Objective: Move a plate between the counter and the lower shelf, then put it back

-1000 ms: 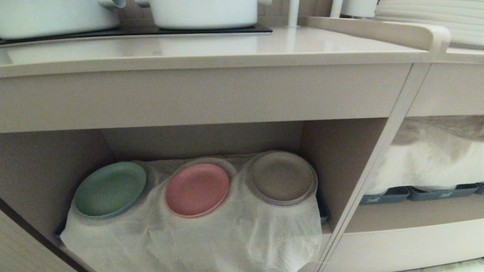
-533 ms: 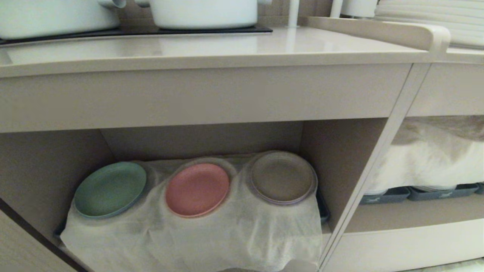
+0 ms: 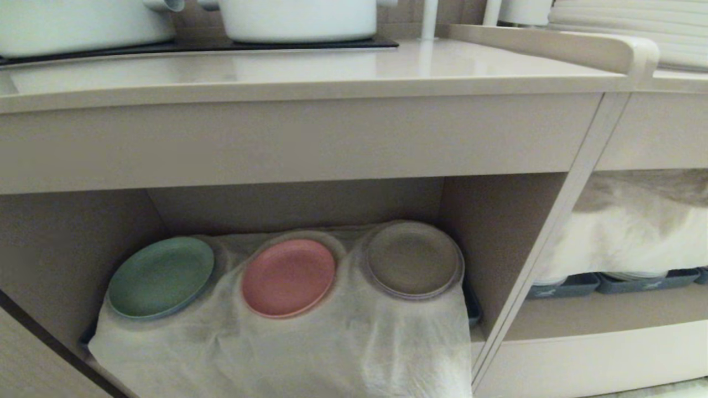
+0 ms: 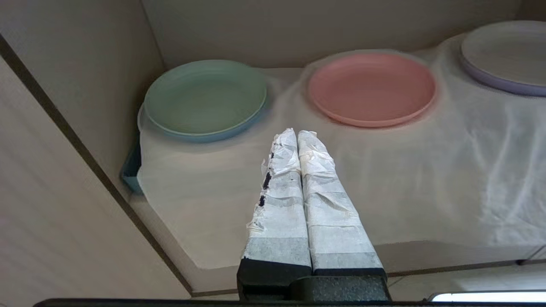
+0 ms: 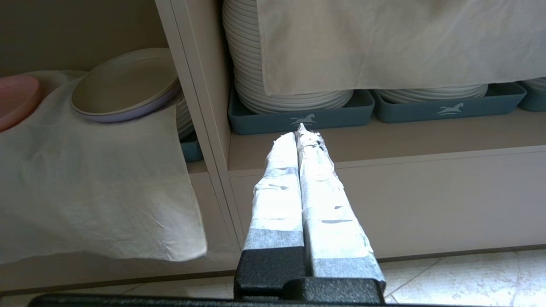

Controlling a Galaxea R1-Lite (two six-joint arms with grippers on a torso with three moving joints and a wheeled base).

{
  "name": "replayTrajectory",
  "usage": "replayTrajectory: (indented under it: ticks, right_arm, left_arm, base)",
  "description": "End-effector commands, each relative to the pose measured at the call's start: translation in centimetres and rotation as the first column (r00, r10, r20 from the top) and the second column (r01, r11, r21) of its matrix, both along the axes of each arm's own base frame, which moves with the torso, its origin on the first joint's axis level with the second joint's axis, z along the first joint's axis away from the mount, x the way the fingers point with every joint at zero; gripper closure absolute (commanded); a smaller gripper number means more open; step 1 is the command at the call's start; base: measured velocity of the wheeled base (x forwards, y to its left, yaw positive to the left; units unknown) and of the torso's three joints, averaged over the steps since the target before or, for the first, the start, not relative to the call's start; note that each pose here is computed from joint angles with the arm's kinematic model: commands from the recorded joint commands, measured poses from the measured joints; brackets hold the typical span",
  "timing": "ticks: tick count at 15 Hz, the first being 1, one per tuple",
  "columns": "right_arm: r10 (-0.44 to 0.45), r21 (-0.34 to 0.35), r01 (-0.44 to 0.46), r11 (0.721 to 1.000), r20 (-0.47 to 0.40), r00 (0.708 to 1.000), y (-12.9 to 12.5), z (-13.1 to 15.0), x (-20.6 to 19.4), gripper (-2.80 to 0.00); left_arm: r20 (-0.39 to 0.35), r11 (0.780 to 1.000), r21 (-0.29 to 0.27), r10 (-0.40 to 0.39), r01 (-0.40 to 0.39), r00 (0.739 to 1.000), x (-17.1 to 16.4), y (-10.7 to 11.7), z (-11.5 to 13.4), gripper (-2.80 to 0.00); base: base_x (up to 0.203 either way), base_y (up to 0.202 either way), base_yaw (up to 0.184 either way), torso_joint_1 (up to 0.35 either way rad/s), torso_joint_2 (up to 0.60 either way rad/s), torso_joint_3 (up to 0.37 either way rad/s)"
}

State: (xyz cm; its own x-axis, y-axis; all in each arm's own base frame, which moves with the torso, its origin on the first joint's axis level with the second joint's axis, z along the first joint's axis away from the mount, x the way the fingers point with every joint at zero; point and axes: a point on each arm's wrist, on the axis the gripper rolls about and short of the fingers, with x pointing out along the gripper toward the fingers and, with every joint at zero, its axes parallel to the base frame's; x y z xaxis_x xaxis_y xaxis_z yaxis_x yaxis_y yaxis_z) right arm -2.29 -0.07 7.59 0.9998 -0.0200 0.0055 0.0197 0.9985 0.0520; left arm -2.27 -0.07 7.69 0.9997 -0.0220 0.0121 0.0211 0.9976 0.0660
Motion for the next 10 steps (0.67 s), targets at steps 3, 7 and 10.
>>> replayTrajectory:
  ticks: [3, 7, 10]
  right_arm:
    - [0.000, -0.001, 0.000, 1.000, -0.002, 1.000, 0.00, -0.01, 0.01, 0.00]
    - [-0.001, 0.000, 0.001, 1.000, -0.001, 1.000, -0.01, 0.01, 0.01, 0.00]
    - [-0.001, 0.000, 0.001, 1.000, -0.001, 1.000, -0.01, 0.01, 0.01, 0.00]
  left_arm:
    - [0.002, 1.000, 0.000, 0.002, -0.002, 1.000, -0.01, 0.00, 0.00, 0.00]
    - [0.002, 1.000, 0.000, 0.002, -0.002, 1.000, -0.01, 0.00, 0.00, 0.00]
    - [0.002, 1.000, 0.000, 0.002, -0.002, 1.000, -0.01, 0.00, 0.00, 0.00]
  base:
    - [0.000, 0.000, 0.000, 0.000, 0.00, 0.000]
    - [0.000, 0.000, 0.000, 0.000, 0.00, 0.000]
    - [0.000, 0.000, 0.000, 0.000, 0.00, 0.000]
